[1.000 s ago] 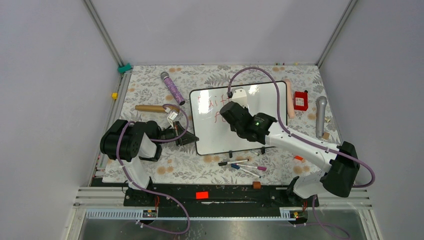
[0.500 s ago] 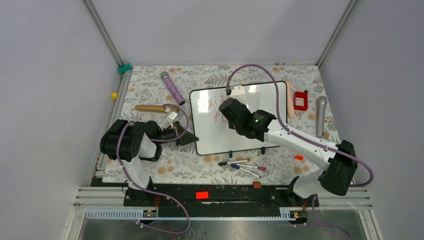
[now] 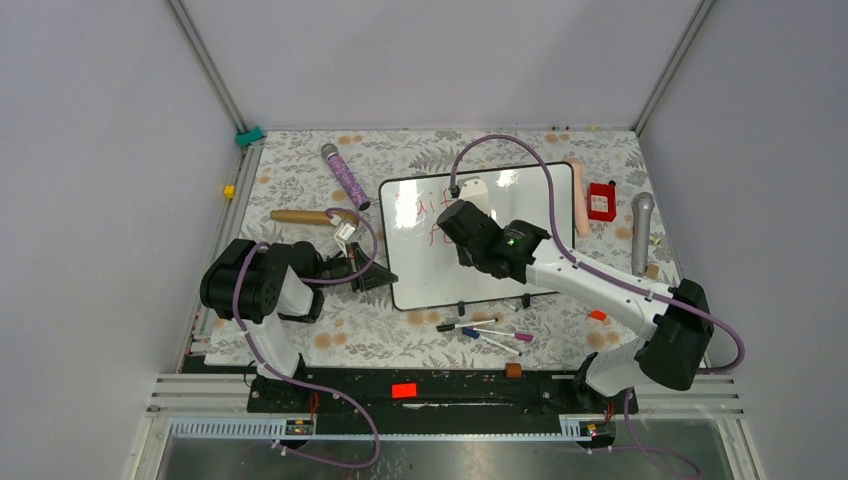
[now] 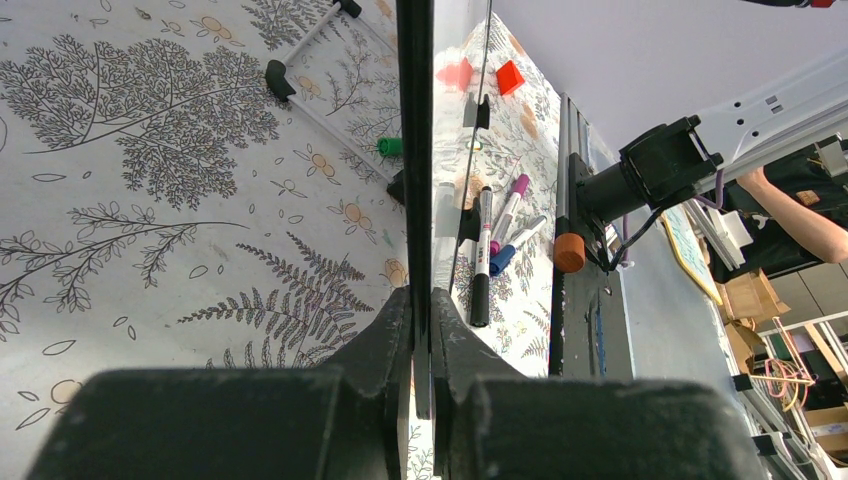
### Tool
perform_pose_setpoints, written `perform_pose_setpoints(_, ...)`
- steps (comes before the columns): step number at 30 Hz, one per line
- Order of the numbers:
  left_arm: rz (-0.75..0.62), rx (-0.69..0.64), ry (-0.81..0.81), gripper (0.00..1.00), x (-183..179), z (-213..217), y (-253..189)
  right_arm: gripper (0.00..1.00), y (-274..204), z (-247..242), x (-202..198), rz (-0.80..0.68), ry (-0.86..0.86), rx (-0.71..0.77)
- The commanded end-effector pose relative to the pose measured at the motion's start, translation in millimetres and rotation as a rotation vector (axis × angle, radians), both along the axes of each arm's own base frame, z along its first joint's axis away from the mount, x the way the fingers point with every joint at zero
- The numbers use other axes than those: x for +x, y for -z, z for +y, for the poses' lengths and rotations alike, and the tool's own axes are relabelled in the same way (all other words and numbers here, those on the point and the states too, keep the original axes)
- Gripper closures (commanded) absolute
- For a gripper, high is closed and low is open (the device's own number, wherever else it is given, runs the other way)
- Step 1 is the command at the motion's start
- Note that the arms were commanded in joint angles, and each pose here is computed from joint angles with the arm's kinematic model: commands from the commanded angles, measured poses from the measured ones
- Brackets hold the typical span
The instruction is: Write a sentence on the whiteboard
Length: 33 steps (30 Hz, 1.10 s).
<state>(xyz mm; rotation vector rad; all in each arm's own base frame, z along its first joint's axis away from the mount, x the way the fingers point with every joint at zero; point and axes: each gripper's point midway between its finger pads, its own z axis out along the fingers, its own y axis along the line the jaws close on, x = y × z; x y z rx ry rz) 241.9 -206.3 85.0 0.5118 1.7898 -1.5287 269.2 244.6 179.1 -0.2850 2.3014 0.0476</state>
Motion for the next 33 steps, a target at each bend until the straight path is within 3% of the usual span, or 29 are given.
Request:
perform_pose_setpoints(1, -0.110, -0.009, 0.032, 1.00, 2.8, -2.3, -12.1, 1.00, 1.1, -8.4, -0.6, 0.026, 0.028, -0.039)
perform_pose_setpoints(10, -0.109, -0.010, 0.031, 1.00, 2.9, -2.4, -12.4, 1.00, -16.1, -21.6, 3.1, -0.044, 0.077, -0.032)
perform_pose_setpoints(18, -0.110, -0.010, 0.032, 1.00, 2.9, -2.4, -12.3, 1.00, -51.7, -26.7, -0.1, -0.215, 0.074, 0.197)
perform_pose_setpoints(33, -0.107, -0.010, 0.031, 1.00, 3.4, -2.3, -11.6, 1.00, -58.8, -30.6, 12.3, -0.254, 0.112, 0.163)
